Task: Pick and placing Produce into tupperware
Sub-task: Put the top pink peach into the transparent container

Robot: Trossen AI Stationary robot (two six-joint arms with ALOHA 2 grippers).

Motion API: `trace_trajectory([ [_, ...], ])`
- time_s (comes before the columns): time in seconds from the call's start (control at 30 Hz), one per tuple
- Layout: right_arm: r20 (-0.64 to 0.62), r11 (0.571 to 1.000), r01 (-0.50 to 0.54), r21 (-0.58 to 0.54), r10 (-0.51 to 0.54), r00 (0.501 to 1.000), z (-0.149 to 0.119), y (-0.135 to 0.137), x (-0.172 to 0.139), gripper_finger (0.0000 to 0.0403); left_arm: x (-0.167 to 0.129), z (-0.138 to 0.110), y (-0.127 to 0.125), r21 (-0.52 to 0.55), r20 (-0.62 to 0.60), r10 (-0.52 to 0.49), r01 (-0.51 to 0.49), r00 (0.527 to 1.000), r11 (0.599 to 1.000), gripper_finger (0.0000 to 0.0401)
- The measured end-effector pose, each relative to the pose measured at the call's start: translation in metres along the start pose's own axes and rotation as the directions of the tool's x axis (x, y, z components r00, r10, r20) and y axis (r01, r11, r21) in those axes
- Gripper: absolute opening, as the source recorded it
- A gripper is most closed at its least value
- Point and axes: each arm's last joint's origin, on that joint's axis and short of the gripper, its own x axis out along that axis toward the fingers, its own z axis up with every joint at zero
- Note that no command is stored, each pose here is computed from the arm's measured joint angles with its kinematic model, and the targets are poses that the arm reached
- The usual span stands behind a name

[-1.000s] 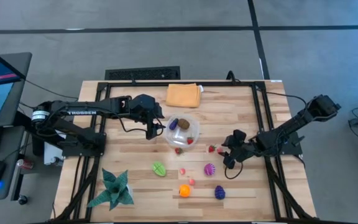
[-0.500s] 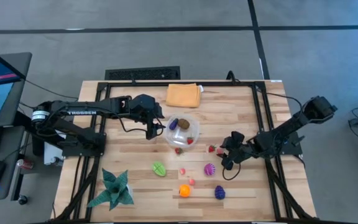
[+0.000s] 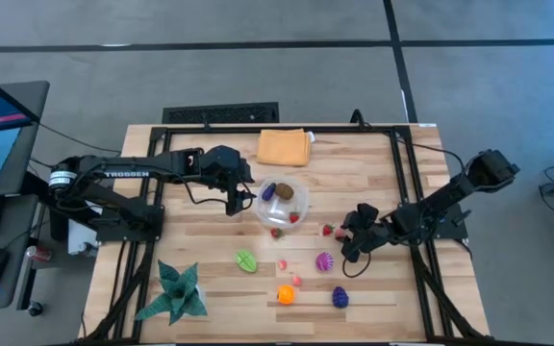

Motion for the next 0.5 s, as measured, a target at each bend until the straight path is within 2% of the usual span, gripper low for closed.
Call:
trace_trajectory([
  [0.33,-0.003,1.0,-0.008,0.006,0.008,1.0,0.0,0.0004,0.0001,0.0167,-0.0001,0.0,0.0001,0.001,0.0,0.0,0.0,1.0,1.0,0.0212],
  [0.5,-0.001,1.0,-0.02,0.009,0.02,1.0,0.0006,0.0013,0.0001,0.0145,0.0,0.0,0.0,0.001,0.0,0.0,0.0,1.0,1.0,0.0212],
])
